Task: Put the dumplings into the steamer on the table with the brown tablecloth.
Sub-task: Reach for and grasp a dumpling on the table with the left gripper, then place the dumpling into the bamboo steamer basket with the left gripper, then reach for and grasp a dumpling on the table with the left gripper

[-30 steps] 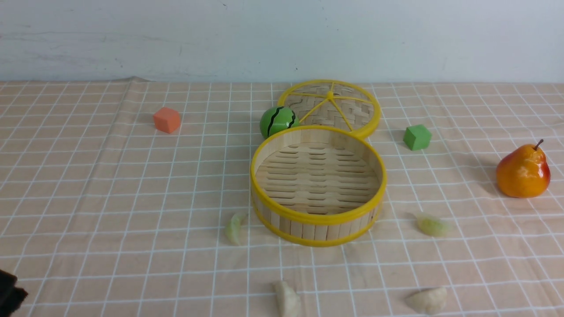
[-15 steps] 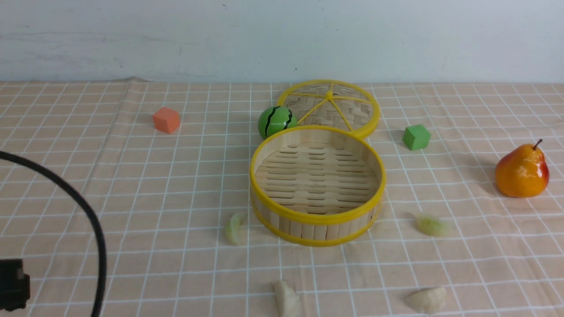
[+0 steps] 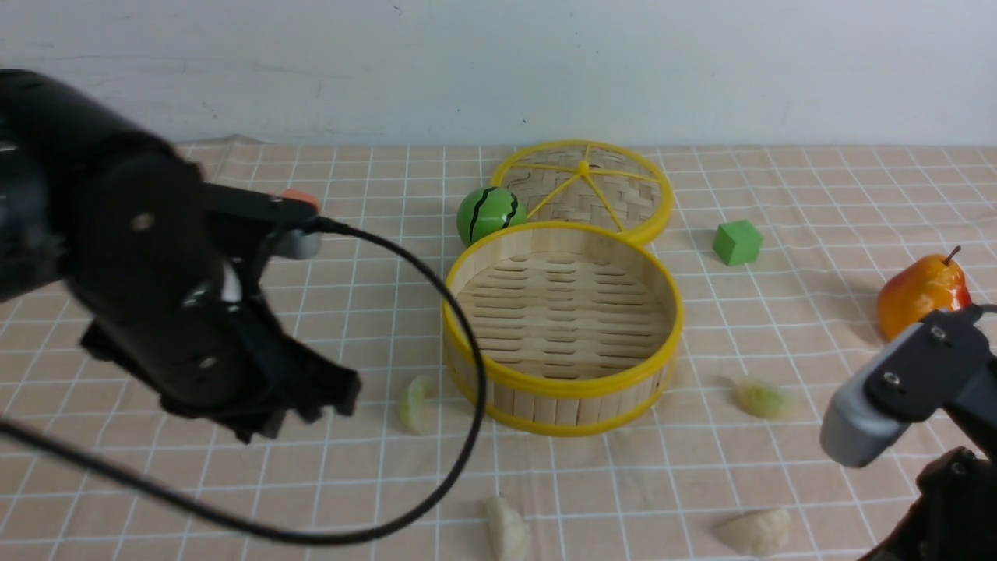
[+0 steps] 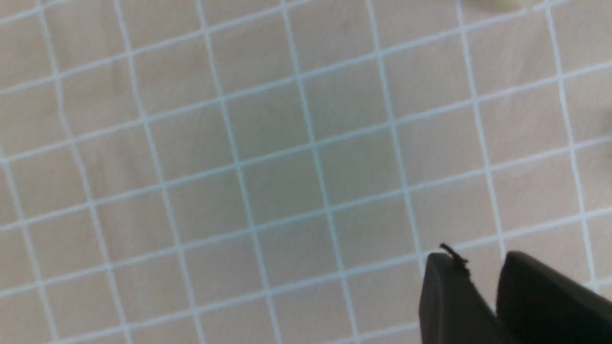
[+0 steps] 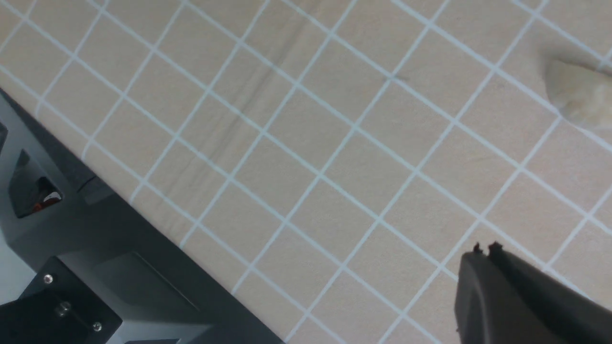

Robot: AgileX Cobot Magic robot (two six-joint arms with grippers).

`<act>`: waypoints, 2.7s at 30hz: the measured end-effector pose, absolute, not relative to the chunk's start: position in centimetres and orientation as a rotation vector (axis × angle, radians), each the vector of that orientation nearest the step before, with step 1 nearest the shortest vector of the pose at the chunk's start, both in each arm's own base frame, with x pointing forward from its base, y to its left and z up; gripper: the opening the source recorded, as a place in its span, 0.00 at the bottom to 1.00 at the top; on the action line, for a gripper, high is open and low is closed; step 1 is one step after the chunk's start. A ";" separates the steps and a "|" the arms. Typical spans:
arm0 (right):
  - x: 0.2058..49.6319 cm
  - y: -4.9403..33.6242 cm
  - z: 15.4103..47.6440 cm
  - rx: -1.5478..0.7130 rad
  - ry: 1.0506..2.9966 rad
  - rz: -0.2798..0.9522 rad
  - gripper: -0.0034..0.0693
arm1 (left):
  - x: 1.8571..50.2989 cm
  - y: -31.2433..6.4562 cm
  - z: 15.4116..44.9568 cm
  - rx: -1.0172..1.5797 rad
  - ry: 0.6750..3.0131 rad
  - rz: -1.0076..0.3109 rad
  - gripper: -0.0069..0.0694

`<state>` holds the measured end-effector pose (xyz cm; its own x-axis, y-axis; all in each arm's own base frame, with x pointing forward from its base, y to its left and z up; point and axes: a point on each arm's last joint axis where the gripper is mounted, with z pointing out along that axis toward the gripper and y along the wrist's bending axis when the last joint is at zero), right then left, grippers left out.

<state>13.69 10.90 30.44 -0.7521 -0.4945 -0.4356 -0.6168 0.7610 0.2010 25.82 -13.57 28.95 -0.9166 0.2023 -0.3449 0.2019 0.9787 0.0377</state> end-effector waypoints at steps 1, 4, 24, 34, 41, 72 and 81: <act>13.6 10.9 30.5 -0.856 2.593 0.478 0.03 | 26.9 -14.3 28.5 0.292 2.777 -0.002 0.39; 13.3 10.7 30.9 -0.852 2.577 0.483 0.03 | 29.9 -16.1 26.7 0.293 2.787 -0.014 0.60; 10.0 7.8 33.3 -0.697 2.519 0.428 0.04 | 37.1 -19.2 16.6 0.145 2.897 -0.102 0.62; 10.0 7.7 33.3 -0.683 2.521 0.409 0.05 | 37.0 -19.2 23.6 0.192 2.767 -0.131 0.31; 10.1 7.5 33.3 -0.687 2.518 0.382 0.05 | 36.6 -24.2 28.4 0.325 2.604 -0.266 0.31; 10.1 7.2 33.2 -0.702 2.533 0.322 0.09 | 40.7 -28.9 32.6 0.247 2.519 -0.253 0.81; 11.0 7.7 33.9 -0.657 2.402 0.358 0.10 | 33.3 -23.6 39.7 0.355 2.515 -0.244 0.80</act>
